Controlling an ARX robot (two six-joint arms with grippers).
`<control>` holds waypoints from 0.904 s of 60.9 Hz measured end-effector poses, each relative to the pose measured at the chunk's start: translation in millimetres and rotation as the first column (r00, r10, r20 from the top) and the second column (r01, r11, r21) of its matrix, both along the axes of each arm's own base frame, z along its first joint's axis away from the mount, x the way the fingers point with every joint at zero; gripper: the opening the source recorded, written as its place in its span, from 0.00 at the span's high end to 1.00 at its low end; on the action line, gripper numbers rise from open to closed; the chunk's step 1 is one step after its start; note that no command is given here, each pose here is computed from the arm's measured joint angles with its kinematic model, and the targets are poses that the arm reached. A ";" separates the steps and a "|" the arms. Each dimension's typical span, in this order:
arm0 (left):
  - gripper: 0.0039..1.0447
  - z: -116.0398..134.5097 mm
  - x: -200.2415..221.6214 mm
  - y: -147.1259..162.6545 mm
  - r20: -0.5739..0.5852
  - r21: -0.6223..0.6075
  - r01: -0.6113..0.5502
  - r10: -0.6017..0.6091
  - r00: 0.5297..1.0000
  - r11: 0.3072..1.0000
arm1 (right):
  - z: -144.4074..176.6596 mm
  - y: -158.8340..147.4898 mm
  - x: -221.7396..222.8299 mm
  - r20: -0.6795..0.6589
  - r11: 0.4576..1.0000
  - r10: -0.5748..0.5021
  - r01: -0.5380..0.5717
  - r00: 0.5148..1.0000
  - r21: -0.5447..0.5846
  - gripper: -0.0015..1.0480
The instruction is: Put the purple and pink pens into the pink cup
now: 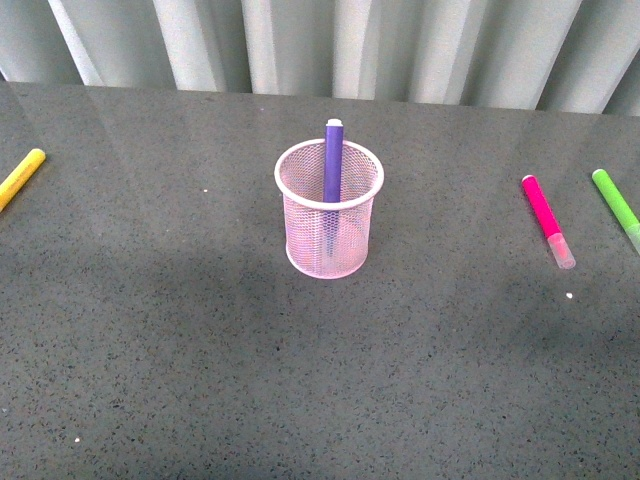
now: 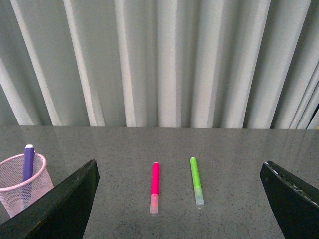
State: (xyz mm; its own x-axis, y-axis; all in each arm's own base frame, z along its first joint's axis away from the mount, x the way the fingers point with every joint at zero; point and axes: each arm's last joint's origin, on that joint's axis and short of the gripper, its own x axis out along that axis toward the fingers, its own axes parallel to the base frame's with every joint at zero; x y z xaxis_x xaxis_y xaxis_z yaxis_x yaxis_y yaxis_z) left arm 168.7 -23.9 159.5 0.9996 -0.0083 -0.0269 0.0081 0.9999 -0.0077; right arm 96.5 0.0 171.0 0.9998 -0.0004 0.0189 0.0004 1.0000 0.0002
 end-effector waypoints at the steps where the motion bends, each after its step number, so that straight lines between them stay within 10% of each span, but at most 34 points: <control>1: 0.97 0.7 -1.5 1.0 0.004 0.003 0.001 -0.001 1.000 1.000 | 0.0 0.0 0.0 0.000 1.000 0.000 0.000 1.000 0.000 0.07; 55: 0.97 9.7 -46.8 23.6 0.036 0.000 -0.008 0.008 0.999 1.000 | 0.0 0.0 0.0 0.000 1.000 0.000 0.000 1.000 0.000 0.07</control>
